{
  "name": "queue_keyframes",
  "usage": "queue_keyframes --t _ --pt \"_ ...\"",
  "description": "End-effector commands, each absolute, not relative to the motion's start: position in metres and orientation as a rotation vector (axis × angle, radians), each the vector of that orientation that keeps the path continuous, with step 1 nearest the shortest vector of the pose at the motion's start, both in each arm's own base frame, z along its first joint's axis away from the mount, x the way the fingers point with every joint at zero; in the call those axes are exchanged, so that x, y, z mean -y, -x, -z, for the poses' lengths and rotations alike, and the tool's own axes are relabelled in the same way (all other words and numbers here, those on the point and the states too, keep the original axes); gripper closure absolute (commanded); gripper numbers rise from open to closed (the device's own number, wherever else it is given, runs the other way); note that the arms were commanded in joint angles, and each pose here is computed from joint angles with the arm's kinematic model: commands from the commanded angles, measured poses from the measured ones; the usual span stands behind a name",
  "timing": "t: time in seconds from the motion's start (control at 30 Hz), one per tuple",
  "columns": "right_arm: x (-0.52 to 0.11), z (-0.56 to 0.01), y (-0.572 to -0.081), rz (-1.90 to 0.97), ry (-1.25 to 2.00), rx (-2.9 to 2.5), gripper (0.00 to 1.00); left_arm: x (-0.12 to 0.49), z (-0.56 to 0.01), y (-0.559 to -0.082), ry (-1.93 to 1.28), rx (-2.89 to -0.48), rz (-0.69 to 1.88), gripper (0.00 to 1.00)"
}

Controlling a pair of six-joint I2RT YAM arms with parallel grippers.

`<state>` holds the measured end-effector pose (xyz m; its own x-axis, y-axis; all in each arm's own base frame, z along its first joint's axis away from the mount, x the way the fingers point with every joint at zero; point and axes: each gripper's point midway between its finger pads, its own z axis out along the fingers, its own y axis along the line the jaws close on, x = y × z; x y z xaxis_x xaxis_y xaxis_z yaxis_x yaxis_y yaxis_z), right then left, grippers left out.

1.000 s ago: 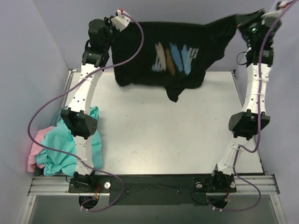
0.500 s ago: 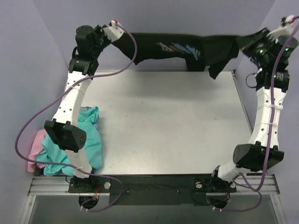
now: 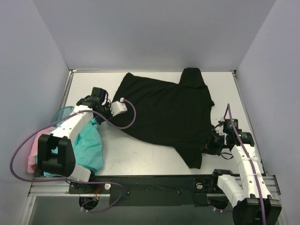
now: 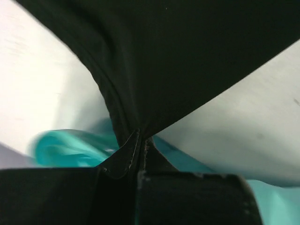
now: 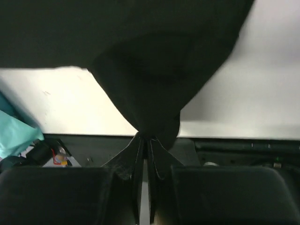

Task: Fold and stack the t-shirts
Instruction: Flatten out the tshirt, then fold the flattened tshirt in 1/3 of the way

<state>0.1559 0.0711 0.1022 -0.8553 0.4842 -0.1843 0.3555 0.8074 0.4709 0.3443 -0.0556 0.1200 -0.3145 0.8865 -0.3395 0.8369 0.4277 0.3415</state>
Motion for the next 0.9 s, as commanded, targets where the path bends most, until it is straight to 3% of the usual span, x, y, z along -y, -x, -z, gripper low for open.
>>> queue_keyframes --t 0.0,0.17,0.3,0.87 --pt "-0.074 -0.081 -0.117 -0.592 -0.808 -2.863 1.00 0.051 -0.095 -0.284 -1.533 -2.325 -0.009 1.00" --pt "-0.064 -0.076 -0.107 -0.474 -0.896 -2.967 1.00 0.051 -0.080 -0.230 -1.577 -2.438 0.113 1.00" --pt "-0.053 -0.091 -0.122 -0.432 -0.922 -2.887 1.00 0.059 -0.087 -0.222 -1.571 -2.421 0.169 1.00" --pt "-0.021 -0.071 -0.268 -0.454 -0.707 -2.787 1.00 0.096 -0.100 -0.418 -1.253 -2.296 -0.014 1.00"
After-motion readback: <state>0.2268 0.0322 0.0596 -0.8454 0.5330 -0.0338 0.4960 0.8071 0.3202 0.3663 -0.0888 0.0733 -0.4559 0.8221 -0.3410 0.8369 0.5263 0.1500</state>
